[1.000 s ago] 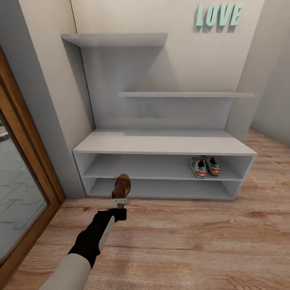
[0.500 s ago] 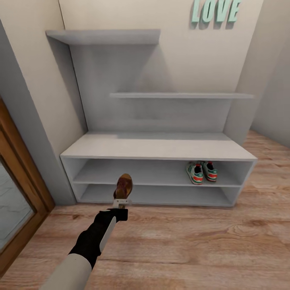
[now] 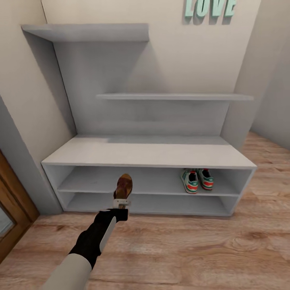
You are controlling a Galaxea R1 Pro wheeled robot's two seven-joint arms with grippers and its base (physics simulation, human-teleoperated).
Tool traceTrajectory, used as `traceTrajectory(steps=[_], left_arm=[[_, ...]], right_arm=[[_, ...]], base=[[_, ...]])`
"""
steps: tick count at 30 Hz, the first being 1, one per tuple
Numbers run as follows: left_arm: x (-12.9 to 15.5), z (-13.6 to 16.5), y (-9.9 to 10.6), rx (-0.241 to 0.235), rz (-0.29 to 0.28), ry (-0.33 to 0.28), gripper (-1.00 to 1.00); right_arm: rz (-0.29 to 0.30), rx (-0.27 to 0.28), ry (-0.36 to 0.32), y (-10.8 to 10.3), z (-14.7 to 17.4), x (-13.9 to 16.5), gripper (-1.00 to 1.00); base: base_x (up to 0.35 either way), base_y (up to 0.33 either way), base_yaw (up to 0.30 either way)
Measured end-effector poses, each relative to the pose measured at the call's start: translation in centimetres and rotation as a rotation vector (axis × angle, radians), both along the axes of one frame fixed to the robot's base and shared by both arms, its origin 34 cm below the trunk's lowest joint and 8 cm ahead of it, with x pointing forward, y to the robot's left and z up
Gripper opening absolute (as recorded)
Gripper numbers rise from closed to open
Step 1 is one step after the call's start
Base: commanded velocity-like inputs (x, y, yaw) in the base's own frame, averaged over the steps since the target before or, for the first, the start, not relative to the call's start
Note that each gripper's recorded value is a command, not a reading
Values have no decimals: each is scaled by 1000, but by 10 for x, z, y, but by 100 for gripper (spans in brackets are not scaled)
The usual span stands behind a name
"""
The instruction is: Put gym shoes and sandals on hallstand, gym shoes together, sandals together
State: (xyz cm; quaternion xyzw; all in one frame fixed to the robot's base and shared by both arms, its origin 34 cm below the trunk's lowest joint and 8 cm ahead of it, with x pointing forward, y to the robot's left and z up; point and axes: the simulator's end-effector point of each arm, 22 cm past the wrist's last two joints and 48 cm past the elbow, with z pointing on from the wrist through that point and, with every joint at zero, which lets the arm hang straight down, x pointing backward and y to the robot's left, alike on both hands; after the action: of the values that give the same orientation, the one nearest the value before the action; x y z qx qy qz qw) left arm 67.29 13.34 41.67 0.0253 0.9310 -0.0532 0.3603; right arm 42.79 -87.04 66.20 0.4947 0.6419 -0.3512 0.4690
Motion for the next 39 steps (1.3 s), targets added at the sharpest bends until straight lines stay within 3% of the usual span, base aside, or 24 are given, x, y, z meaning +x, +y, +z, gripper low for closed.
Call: traceTrajectory(steps=[11,39], left_arm=[[0,0,1,1,1,0,-100],[0,0,1,-2,0,0,-100]], right_arm=[[0,0,0,0,0,0,-100],[0,-1,1,0,0,0,-100]], base=[[292,-170,0],[147,-5,0]])
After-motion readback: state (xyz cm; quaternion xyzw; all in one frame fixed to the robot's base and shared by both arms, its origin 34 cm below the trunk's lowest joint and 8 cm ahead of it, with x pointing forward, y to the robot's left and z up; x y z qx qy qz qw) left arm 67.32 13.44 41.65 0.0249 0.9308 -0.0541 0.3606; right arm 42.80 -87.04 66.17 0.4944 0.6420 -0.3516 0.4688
